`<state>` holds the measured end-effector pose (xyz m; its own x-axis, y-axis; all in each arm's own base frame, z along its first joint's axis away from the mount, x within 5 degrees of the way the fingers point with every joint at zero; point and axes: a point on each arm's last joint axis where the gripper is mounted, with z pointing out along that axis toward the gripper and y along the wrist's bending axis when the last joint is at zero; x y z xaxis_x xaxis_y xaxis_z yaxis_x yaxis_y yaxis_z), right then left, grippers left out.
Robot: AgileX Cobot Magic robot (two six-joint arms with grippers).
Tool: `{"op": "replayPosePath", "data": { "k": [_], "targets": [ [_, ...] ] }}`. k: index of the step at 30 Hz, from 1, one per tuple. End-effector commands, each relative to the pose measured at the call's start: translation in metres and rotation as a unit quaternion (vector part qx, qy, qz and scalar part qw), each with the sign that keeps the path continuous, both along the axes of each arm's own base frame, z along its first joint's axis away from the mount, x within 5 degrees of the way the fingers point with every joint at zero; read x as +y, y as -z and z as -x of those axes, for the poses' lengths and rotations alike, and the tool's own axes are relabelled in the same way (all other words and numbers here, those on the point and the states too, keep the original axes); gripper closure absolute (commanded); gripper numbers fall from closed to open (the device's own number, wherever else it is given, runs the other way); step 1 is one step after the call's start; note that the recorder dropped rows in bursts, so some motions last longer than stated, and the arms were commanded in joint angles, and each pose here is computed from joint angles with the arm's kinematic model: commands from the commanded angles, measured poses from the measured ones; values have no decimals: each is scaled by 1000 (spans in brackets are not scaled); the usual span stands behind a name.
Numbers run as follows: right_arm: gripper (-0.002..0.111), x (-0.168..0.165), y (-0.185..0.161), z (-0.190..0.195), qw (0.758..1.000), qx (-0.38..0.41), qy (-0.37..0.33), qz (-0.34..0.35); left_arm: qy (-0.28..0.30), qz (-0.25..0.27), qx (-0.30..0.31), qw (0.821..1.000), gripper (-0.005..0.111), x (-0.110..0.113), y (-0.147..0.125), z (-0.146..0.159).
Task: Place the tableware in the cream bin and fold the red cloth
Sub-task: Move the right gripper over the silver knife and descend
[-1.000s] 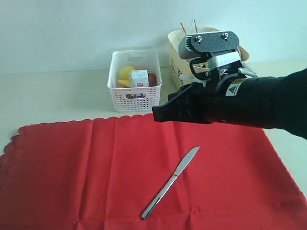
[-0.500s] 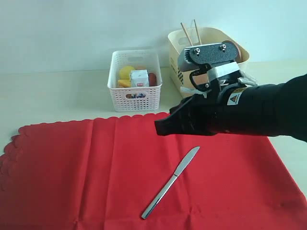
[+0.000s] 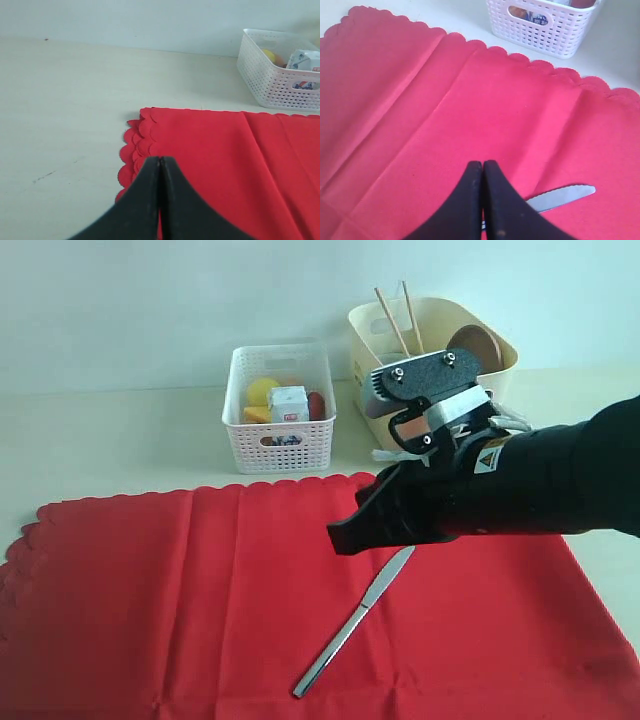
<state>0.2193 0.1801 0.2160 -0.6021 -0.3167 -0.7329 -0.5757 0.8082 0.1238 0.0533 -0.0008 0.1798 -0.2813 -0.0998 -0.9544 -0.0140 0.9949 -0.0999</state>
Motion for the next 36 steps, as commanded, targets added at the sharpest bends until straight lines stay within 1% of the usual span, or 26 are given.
{"op": "replayPosePath", "data": {
  "k": [1,18,36],
  "targets": [
    [108,-1,-2,1,1000,-5,-7,4,2,2,-7,1000,106,0,-1,0],
    [108,-1,-1,2,1000,-5,-7,4,2,2,-7,1000,106,0,-1,0],
    [108,-1,-1,2,999,-18,-32,27,2,2,-7,1000,106,0,-1,0]
  ]
}}
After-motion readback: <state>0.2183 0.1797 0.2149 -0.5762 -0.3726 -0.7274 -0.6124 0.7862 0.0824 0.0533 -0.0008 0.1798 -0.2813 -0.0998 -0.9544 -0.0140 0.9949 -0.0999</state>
